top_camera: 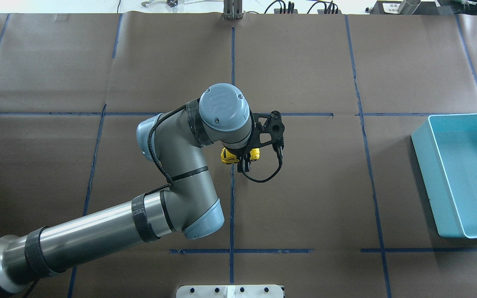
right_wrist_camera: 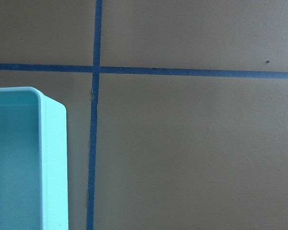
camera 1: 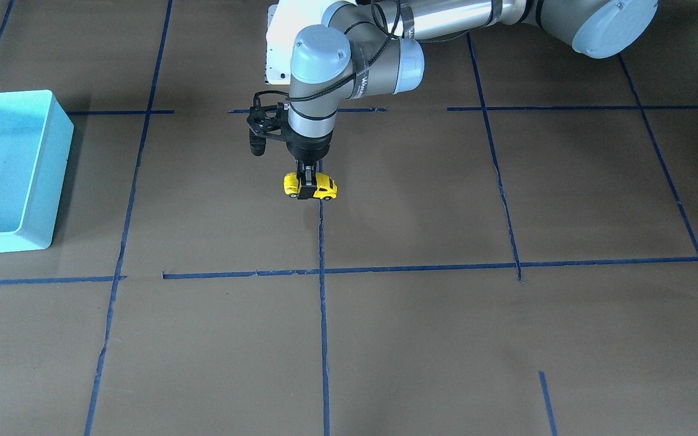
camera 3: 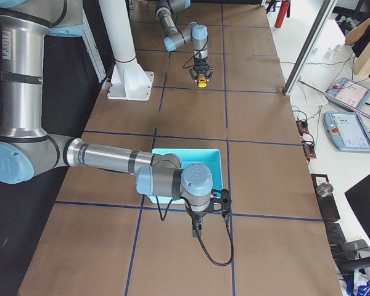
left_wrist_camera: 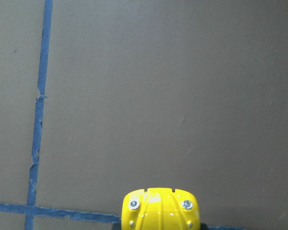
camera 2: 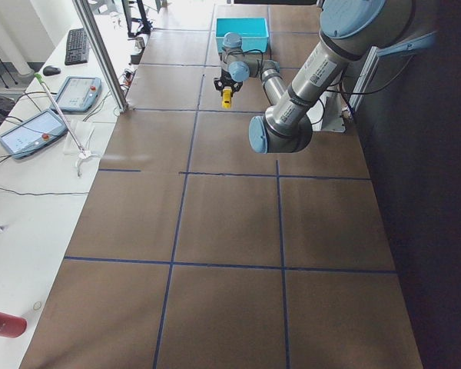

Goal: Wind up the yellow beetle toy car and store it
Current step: 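Press the car down and drag it backward along the table with the left gripper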

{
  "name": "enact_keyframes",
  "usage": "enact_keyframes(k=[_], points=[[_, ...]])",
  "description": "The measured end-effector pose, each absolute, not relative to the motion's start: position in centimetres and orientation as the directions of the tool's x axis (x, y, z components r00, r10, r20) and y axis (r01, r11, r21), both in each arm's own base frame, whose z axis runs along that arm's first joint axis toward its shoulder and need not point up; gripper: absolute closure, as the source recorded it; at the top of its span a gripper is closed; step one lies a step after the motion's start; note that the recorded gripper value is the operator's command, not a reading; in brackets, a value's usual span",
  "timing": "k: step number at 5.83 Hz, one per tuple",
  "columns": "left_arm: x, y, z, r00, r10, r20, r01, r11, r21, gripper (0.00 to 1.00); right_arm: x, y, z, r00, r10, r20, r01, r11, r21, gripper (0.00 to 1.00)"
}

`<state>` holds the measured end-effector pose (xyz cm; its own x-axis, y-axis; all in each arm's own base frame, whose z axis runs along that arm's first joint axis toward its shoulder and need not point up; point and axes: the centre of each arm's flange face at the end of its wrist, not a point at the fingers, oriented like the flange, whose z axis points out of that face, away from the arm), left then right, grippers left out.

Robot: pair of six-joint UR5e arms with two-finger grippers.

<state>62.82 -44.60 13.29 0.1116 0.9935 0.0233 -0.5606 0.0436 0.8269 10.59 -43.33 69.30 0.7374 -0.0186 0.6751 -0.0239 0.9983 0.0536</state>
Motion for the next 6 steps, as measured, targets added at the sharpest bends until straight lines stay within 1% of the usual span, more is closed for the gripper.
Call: enact_keyframes(k=[3,6], points=[[64.0,-44.9,15.2,0.057,0.998,-0.021,-0.553,0.049,0.832,1.0,10.6,-43.3,69.3,0.737,-0.018,0.675,-0.024,0.998,0.053,0.0],[64.3,-45.0,16.4,0.049,0.998,-0.026,-0.564,0.049,0.824,1.0,10.6,-43.3,69.3,0.737,-0.018,0.675,-0.024,0.998,0.053,0.0]])
